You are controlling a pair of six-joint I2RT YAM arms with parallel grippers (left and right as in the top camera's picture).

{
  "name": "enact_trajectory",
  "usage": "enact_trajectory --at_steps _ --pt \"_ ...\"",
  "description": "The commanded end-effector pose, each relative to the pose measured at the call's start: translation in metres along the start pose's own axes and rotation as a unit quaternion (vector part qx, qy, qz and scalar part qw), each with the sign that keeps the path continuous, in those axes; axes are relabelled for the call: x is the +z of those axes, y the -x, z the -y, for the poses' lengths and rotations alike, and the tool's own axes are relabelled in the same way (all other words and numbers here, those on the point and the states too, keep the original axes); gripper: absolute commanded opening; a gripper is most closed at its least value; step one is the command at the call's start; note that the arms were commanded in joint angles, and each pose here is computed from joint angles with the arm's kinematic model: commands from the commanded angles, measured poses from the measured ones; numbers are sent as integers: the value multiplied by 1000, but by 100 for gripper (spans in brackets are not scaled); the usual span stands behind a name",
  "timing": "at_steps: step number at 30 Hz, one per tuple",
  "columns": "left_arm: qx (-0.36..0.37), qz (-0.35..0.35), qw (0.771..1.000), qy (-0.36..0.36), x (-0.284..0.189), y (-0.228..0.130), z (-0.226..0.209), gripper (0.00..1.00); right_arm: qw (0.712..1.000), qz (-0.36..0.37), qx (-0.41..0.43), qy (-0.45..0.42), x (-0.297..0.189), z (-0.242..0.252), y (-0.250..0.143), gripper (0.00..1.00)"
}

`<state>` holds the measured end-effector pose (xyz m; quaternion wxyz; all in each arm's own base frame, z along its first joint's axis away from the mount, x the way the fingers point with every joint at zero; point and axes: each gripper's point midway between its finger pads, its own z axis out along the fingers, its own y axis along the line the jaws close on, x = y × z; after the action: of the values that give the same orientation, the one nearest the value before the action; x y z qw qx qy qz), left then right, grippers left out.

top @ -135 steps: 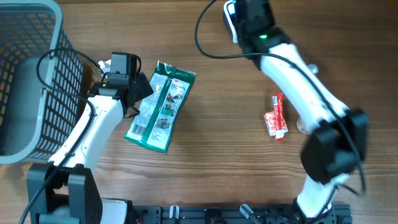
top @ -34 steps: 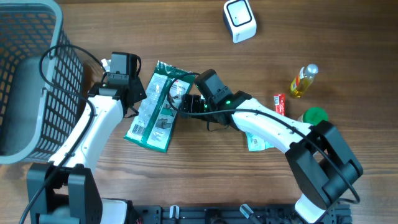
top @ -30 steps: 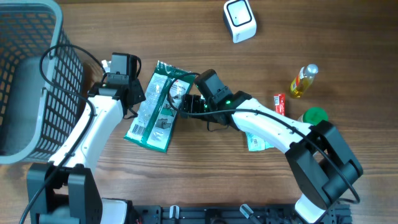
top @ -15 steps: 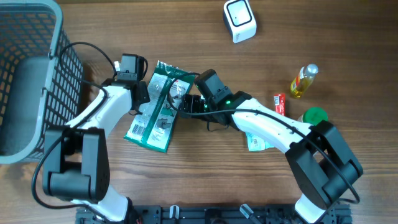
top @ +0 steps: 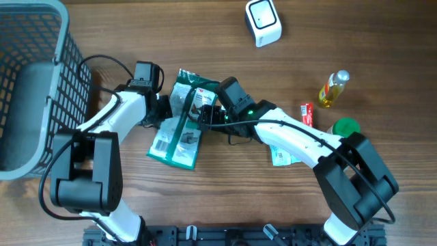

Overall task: Scan the item barcode
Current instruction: 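Lower left gripper onto the gloves pack's left edge to pin it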

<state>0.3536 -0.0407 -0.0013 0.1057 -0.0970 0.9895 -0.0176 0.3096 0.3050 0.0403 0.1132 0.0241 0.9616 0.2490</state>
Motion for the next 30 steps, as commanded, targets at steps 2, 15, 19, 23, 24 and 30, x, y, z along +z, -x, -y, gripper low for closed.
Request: enact_trajectory --at_steps 2,15,19,23,24,30 --pt "0 -77 995 -66 5 -35 20 4 1000 -13 -2 -13 5 7 -7 92" --pt "27 -68 995 -71 -23 -12 28 4 999 -33 2 -14 5 10 -15 89" --pt "50 -62 993 -86 -40 1 35 4 999 -31 1 -13 5 9 -14 89" --pt "89 -70 988 -106 -38 -6 40 4 999 -31 0 -13 5 9 -14 89" --pt "90 -71 988 -106 -36 -8 40 4 999 -31 0 -13 5 9 -14 89" --pt "101 -84 986 -98 -19 -15 36 4 999 -31 0 -13 5 9 -14 89"
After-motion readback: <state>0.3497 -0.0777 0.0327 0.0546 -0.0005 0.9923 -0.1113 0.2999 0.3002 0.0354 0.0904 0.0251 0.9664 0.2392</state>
